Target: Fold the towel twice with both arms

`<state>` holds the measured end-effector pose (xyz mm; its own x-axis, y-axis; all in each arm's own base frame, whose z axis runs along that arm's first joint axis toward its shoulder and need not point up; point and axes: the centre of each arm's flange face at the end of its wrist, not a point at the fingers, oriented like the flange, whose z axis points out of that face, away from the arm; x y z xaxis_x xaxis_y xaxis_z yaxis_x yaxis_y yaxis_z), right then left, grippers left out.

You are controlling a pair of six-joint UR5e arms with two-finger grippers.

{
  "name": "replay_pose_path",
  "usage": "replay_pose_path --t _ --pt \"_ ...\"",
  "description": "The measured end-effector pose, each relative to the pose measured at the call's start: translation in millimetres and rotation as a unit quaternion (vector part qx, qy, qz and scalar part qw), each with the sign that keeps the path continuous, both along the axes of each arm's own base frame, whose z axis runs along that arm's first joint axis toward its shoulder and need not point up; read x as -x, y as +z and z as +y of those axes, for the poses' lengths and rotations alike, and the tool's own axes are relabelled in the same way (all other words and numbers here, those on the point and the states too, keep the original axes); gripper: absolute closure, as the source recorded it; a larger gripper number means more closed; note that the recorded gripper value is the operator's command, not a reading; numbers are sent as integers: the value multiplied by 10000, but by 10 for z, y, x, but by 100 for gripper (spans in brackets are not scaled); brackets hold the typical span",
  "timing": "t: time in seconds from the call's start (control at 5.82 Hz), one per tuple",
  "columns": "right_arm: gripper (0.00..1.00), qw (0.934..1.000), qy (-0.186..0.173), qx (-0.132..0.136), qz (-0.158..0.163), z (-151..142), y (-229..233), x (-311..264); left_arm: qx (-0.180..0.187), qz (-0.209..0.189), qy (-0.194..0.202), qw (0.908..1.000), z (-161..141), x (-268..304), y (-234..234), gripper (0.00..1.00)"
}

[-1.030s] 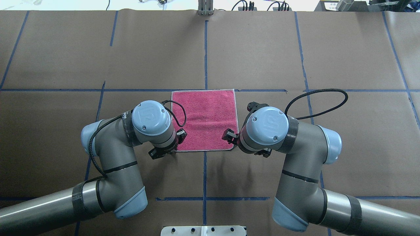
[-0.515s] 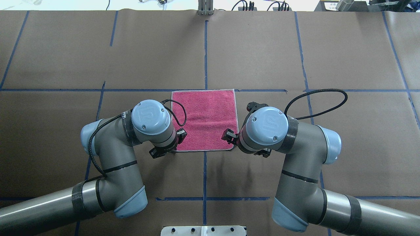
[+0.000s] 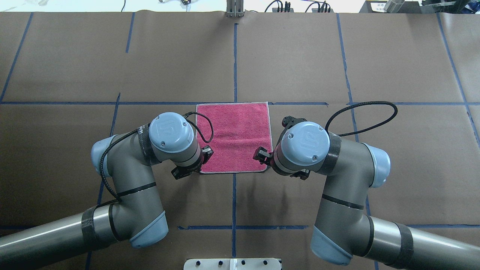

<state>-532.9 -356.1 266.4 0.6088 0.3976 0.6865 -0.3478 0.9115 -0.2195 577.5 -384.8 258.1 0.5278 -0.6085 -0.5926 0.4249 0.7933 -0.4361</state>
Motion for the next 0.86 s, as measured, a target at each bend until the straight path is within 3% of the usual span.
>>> replay_pose_path --t 0.86 --pt "0 9998 24 60 192 -109 165 124 -47 33 41 10000 0 19 -38 100"
